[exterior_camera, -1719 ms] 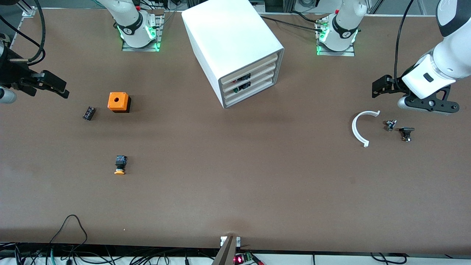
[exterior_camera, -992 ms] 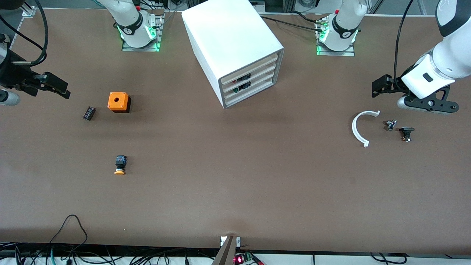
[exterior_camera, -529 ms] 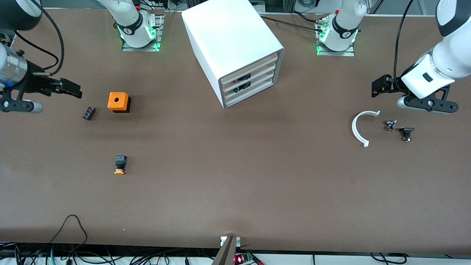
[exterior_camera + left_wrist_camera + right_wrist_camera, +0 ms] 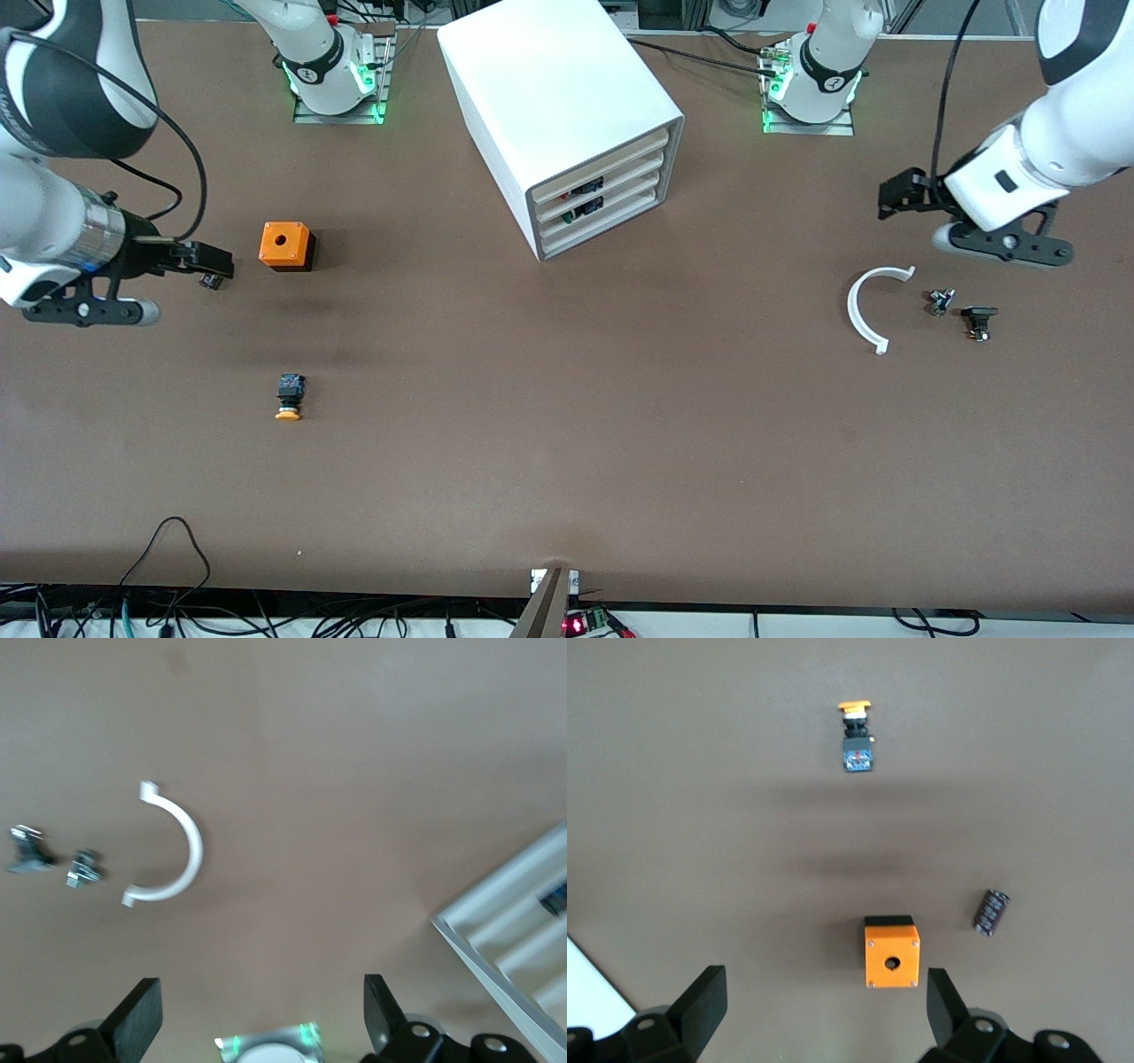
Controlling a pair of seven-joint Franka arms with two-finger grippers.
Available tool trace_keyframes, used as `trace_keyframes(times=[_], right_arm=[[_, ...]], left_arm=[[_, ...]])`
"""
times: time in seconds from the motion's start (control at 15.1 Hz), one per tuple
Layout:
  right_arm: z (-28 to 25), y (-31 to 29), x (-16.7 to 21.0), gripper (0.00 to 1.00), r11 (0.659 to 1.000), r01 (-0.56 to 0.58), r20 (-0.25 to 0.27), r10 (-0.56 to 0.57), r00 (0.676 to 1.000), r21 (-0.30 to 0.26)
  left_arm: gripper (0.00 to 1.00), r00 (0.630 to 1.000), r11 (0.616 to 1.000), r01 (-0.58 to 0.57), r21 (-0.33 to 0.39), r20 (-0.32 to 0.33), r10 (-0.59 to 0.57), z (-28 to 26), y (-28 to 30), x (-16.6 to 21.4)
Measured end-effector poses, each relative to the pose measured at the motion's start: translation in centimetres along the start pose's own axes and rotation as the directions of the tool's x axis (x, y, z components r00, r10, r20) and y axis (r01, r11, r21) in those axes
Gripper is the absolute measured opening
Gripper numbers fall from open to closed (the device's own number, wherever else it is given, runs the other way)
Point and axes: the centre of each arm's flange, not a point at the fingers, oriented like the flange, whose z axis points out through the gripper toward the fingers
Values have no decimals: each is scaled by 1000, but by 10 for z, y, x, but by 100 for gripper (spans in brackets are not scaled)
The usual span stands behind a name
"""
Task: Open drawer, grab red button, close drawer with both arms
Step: 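Move the left gripper toward the cabinet drawer while the right gripper advances, then grasp the white cabinet's drawer front with the left gripper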
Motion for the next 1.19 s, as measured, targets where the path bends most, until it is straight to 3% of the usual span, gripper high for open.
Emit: trace_keyframes(times=[0.2,0.33,0.53,0.66,0.86,1.19], right_arm=[[20,-4,15,100,1000,4,-5,-4,1000,2],[20,-5,17,100,1000,3,-9,-3,1000,3],[16,-22,20,100,1000,-19,-19,19,1000,5],[17,-34,21,100,998,-40,-13,41,999,38],[17,-48,20,100,990,-100,5,100,995,100],[10,-100,12,100,982,-160,-1,161,987,103]], left_arm=[[100,991,997,-34,-73,130,43,12,25,-14],[100,983,992,-50,-113,169,69,22,37,-12],[100,969,960,-62,-272,215,124,50,59,5],[100,964,924,-97,-370,196,180,73,67,21],[100,965,845,-146,-514,112,235,113,74,36],[100,967,742,-217,-635,-35,254,174,99,42]])
